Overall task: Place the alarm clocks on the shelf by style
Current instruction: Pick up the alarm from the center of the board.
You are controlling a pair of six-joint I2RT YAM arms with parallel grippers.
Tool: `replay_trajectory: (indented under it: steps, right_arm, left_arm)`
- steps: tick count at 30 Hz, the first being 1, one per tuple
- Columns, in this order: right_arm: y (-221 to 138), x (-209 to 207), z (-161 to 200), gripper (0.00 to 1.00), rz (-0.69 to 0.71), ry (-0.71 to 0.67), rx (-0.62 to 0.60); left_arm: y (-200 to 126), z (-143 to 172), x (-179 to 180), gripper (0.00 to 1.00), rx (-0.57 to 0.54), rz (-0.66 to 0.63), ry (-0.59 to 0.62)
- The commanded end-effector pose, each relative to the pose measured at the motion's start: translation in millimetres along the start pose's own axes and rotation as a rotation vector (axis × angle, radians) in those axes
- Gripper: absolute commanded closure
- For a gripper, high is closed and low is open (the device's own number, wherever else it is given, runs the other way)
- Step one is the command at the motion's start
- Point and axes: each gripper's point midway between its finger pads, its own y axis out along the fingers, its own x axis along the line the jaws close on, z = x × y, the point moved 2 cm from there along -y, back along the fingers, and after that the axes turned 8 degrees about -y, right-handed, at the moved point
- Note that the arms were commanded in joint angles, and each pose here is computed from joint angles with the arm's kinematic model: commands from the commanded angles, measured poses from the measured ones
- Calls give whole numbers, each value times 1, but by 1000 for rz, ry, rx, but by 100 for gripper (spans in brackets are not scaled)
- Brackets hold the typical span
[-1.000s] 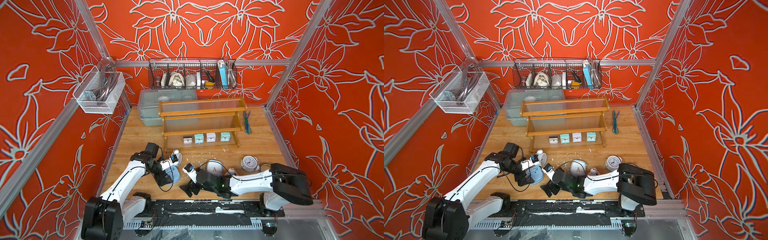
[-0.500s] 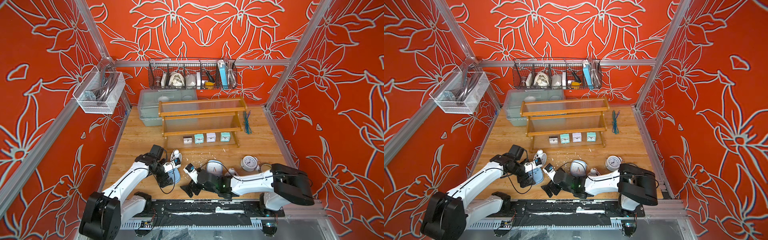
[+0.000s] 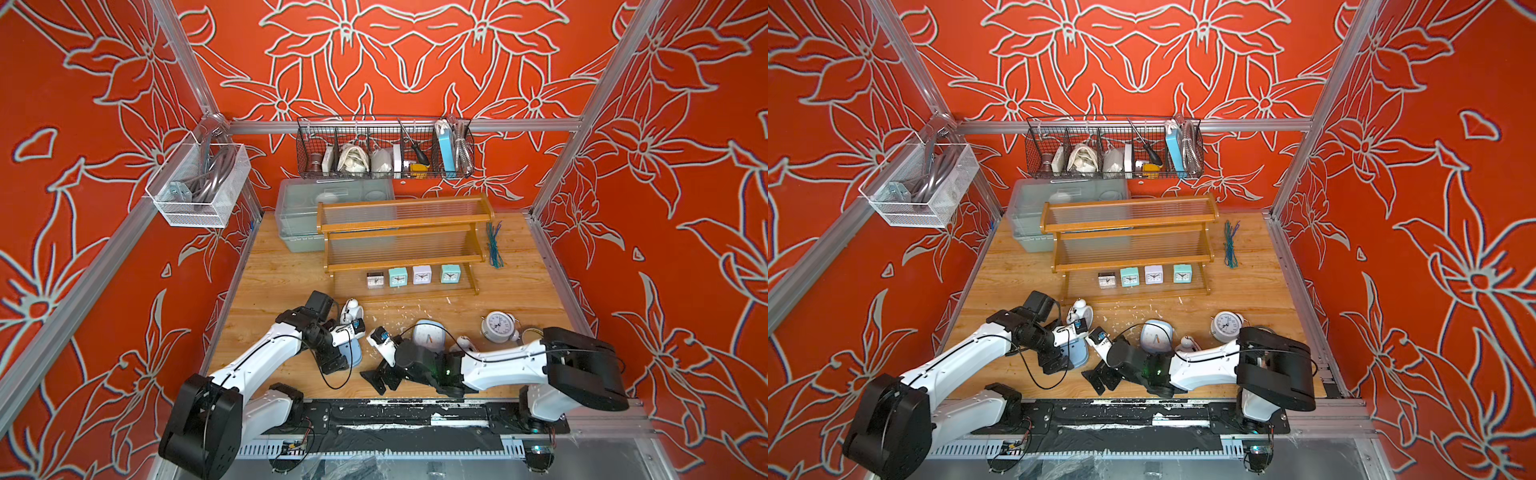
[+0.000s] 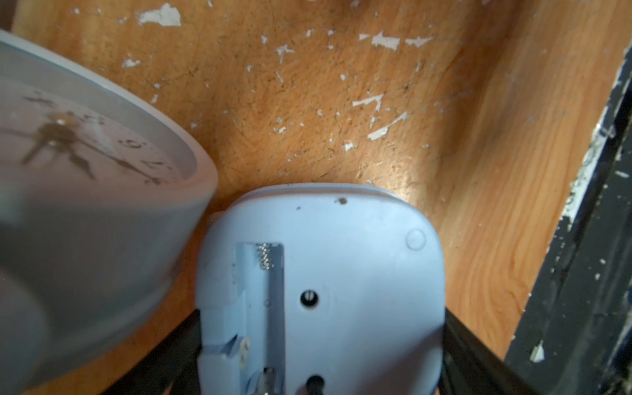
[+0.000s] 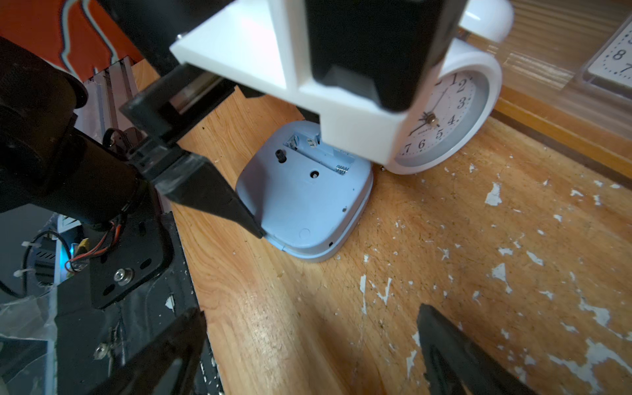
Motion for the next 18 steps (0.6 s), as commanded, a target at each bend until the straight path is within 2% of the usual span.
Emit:
replay_trajectory:
  steps: [1,8,12,16,18]
  right_arm:
    - [-13,-5,-7,0,19,-21,-13]
    - [-41,-5,-21,1,-87,-83,-8]
    - [-62,-8,-28,3,-178,-160,11]
    - [-83,-11,-38,11,-263,-296,3]
    - [-95,-12,-45,11,-269,-368,-27]
  left_arm:
    - [-4,12,-20,23,46,88,11]
    - [-35,-2,-42,44,2,191,41]
    - [-55,-16,-53,46,-30,259,40]
    - [-81,-41,-68,48,-96,390,11]
    - [-93,-53,-75,48,-124,466,-4]
